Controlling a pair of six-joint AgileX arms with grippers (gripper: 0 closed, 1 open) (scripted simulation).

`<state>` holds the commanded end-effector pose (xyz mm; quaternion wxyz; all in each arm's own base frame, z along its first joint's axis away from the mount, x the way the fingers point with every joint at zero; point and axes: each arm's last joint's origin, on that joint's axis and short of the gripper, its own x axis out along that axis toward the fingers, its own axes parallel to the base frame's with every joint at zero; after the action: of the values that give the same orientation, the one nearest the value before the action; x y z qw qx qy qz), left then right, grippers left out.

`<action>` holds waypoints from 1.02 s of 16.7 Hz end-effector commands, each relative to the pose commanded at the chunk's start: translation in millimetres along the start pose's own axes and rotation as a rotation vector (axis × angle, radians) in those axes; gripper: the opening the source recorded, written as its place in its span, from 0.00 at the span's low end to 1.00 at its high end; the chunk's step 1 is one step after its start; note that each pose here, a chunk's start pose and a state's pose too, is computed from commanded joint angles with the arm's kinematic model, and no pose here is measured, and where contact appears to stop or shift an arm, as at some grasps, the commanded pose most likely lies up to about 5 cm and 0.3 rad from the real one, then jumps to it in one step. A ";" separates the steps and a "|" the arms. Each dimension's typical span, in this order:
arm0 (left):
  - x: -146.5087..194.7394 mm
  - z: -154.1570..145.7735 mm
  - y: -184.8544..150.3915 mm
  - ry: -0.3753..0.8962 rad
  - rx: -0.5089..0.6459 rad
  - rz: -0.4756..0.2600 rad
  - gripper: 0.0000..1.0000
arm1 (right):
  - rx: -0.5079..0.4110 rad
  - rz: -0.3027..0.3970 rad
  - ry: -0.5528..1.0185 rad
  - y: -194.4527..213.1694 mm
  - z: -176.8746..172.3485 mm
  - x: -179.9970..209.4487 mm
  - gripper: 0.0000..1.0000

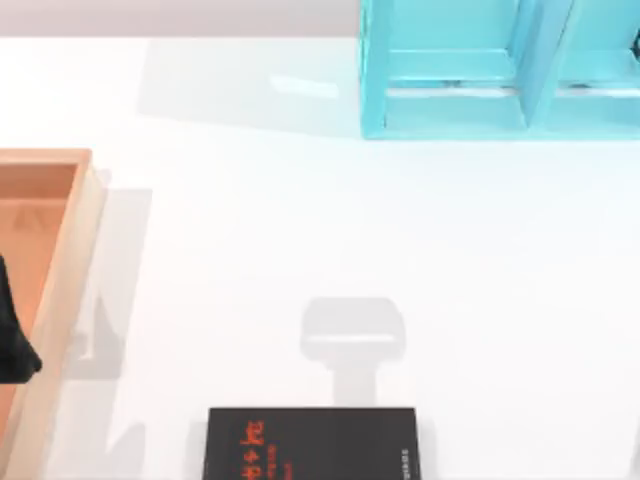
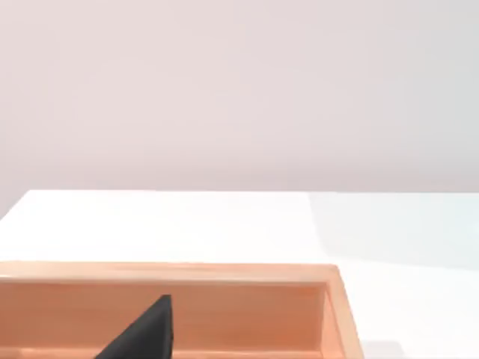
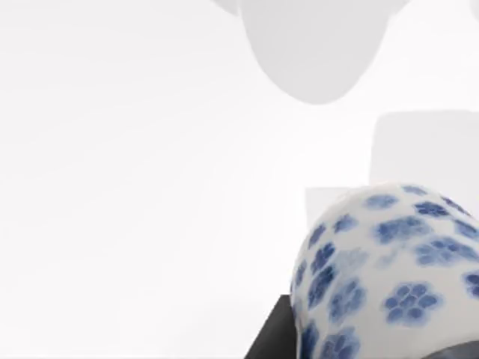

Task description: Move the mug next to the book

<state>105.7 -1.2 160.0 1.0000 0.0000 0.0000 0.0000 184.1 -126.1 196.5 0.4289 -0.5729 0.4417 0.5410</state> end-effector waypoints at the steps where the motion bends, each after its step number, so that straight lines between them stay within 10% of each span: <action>1: 0.0 0.0 0.0 0.000 0.000 0.000 1.00 | -0.103 -0.007 0.014 -8.2 4.3 -2.8 0.00; 7: 0.0 0.0 0.0 0.000 0.000 0.000 1.00 | -1.007 -0.032 0.066 -64.3 55.8 -16.3 0.00; 17: 0.0 0.0 0.0 0.000 0.000 0.000 1.00 | -2.990 -0.081 -0.031 -104.2 209.0 -22.9 0.00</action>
<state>105.7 -1.2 160.0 1.0000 0.0000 0.0000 0.0000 234.3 102.7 211.0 -0.5197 -0.4768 -0.5261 0.4751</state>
